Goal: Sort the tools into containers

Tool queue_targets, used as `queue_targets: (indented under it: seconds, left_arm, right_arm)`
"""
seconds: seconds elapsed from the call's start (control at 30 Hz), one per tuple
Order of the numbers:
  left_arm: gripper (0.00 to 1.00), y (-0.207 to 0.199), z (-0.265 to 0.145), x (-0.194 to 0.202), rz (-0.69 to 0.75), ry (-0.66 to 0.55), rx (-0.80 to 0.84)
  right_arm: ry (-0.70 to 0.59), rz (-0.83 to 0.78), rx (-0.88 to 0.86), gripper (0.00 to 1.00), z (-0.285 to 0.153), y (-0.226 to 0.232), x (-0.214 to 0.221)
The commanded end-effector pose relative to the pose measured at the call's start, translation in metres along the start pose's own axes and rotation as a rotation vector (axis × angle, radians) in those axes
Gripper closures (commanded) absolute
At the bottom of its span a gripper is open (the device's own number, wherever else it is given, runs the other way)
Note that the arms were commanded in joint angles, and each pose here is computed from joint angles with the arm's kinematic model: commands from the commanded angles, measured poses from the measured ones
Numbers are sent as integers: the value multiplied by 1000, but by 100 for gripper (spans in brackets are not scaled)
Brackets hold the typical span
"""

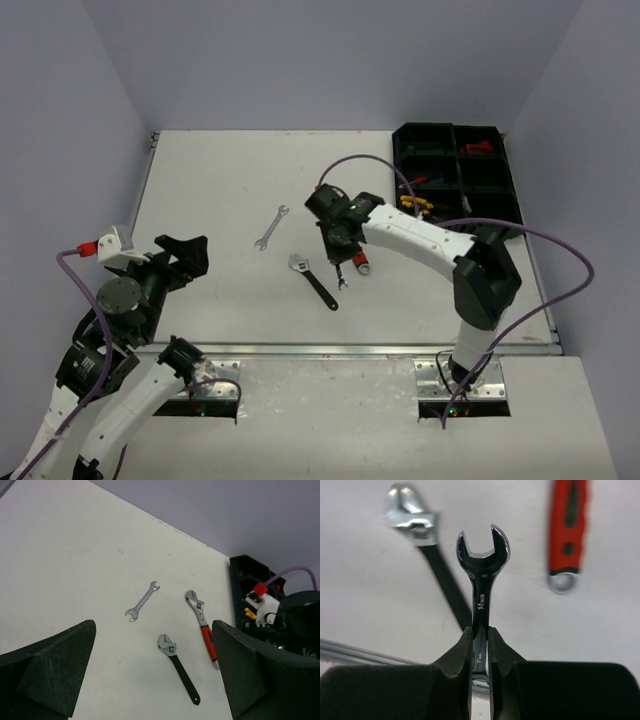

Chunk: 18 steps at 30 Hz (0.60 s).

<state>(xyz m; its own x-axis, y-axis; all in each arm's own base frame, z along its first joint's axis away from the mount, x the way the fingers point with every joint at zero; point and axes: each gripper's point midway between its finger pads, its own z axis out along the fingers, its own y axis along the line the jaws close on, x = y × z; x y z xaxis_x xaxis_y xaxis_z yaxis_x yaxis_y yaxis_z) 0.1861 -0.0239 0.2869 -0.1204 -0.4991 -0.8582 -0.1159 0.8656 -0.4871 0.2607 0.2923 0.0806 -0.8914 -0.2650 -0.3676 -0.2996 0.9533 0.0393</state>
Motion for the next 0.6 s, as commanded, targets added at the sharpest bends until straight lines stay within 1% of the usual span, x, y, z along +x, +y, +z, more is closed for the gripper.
queue_targets:
  seconds: [0.0,0.1,0.17,0.23,0.4,0.43,0.5,0.57]
  left_arm:
    - [0,-8,3,-6,3,-18,27]
    - [0,-8,3,-7,1,-21,29]
    - [0,-9,3,-6,1,-21,31]
    - [0,-9,3,-6,4,-20,34]
    - [0,-11,5,-4,14,-8,38]
    - [0,-11,5,-4,14,-7,38]
    - [0,-11,4,-4,12,-10,42]
    - [0,-12,3,-5,10,-14,48]
  right_arm:
    - [-157,230,111,100,-38,-96,-45]
    - [-174,379,162,100,-45,-160,-45]
    - [-212,487,210,100,-58,-208,-50]
    - [-229,531,228,100,-64,-229,-52]
    - [-267,733,321,100,-82,-317,-51]
    - [-265,744,329,100,-81,-323,-50]
    - [-262,814,369,100,-84,-355,-42]
    - [-261,821,368,100,-82,-366,-46]
